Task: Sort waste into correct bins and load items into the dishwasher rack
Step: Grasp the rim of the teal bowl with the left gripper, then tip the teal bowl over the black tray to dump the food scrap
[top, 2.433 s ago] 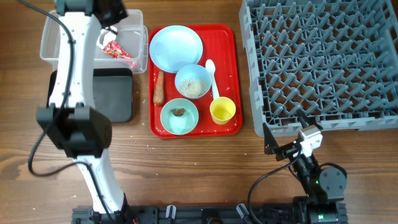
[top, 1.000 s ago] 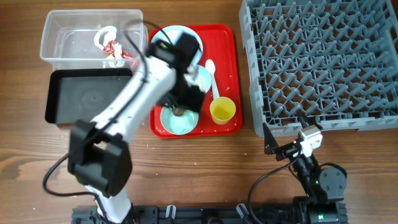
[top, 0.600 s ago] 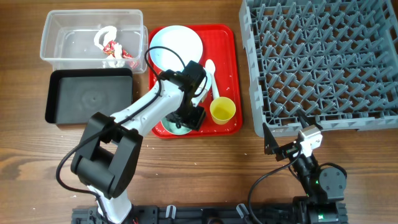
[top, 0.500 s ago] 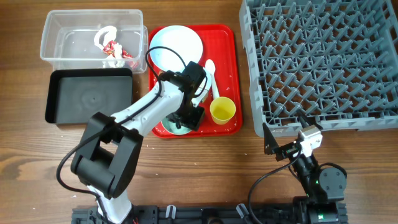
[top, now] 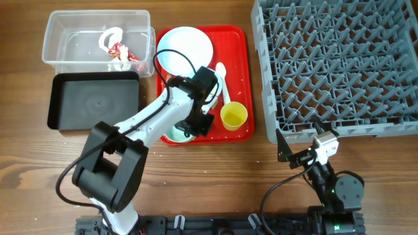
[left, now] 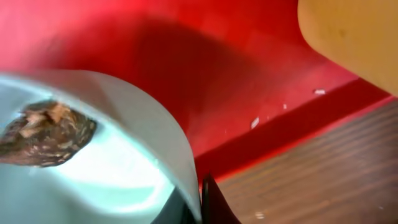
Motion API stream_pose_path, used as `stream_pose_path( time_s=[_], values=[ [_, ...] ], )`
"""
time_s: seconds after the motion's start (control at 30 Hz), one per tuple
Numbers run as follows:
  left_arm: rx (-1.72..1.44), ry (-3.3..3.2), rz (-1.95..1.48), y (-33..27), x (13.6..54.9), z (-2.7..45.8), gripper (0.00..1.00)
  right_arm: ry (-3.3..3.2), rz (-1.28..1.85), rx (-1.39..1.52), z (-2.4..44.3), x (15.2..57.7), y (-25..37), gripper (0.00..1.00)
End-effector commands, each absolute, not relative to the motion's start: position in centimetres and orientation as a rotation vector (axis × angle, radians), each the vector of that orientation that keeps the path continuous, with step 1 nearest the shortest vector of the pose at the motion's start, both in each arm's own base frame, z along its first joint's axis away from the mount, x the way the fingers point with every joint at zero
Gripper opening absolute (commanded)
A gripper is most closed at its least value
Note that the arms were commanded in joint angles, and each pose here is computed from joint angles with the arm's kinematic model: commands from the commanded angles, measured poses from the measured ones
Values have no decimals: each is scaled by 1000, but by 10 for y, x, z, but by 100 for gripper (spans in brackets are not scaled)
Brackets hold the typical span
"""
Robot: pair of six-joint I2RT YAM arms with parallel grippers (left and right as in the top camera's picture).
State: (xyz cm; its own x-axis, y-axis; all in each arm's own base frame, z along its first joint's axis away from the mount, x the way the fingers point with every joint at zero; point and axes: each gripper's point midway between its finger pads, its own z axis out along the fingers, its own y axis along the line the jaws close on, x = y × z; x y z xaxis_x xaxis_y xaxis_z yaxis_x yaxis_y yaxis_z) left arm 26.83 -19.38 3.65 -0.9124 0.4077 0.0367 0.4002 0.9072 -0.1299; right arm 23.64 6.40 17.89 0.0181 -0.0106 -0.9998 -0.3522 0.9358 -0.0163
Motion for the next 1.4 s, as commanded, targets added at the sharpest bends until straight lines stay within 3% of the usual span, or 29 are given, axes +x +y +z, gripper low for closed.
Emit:
stream_pose_path(
  time_s=[0.0, 0.2, 0.43, 0.7, 0.83, 1.1, 1.37],
  values=[
    [-476, -3103, 349, -200, 289, 81, 4, 1524, 300, -306, 181, 234, 69, 100],
    [-297, -3169, 711, -183, 310, 140, 4, 1524, 300, -305, 181, 234, 69, 100],
    [182, -3172, 999, -100, 348, 164, 4, 1524, 300, -305, 181, 234, 69, 100],
    [474, -3134, 1479, -3, 367, 193, 4, 1524, 300, -305, 181, 234, 69, 100],
    [636, -2982, 1921, 46, 362, 190, 4, 1524, 300, -305, 181, 234, 69, 100],
    [916, -2665, 2481, 113, 359, 187, 4, 1524, 300, -305, 181, 234, 69, 100],
    [881, -2676, 2534, 120, 364, 191, 4, 1524, 300, -305, 181, 234, 69, 100]
  ],
)
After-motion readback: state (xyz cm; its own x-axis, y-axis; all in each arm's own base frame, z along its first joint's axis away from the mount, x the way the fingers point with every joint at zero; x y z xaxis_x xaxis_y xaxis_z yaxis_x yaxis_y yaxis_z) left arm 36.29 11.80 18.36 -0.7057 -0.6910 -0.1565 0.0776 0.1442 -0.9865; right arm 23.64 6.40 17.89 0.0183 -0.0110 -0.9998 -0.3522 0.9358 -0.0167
